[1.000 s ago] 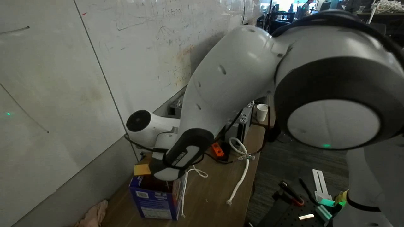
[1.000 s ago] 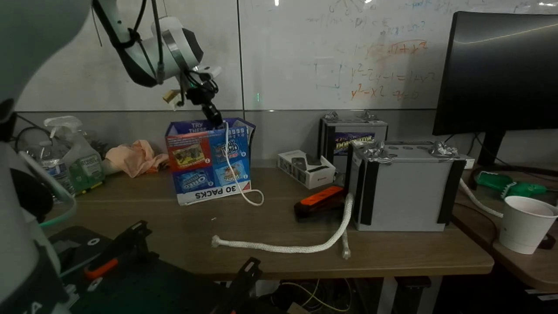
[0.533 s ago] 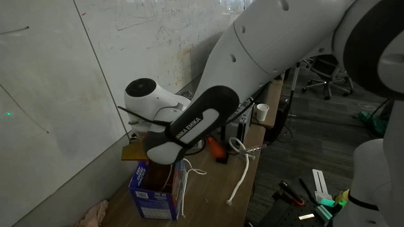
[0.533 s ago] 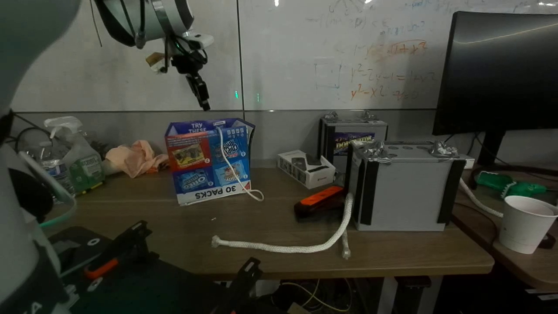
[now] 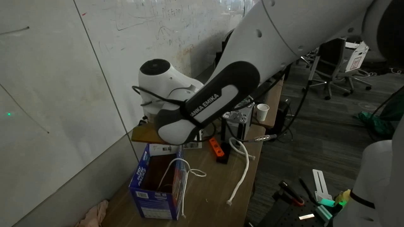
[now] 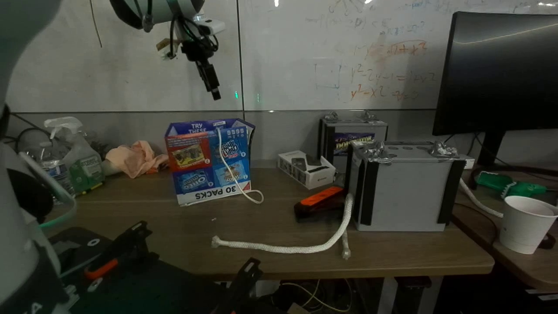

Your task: Put the ropes in the box, one at a time

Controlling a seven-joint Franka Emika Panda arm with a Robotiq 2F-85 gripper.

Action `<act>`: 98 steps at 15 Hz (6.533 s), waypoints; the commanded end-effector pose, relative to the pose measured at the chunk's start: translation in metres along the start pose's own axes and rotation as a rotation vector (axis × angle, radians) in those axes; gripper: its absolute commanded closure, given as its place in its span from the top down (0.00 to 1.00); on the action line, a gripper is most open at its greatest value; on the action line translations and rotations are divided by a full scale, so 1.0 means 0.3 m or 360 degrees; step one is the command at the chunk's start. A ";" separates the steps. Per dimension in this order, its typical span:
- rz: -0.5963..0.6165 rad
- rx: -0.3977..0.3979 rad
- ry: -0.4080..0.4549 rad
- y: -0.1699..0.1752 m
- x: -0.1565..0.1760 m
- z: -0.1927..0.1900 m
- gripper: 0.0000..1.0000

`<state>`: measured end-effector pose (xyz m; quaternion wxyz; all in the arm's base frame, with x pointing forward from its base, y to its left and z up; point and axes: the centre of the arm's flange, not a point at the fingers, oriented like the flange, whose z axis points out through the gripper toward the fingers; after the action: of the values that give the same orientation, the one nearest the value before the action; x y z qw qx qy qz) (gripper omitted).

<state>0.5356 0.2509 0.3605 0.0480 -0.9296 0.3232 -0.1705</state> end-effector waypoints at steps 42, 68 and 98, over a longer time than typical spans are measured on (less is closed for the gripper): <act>-0.1111 -0.0121 -0.0401 1.348 0.540 0.625 1.00; -0.1062 -0.0026 -0.0443 1.429 0.645 0.854 0.36; -0.0444 0.0216 -0.0037 0.737 0.497 -0.462 0.03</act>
<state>0.4659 -0.0468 0.4368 0.0921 -0.9698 0.1627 -0.1568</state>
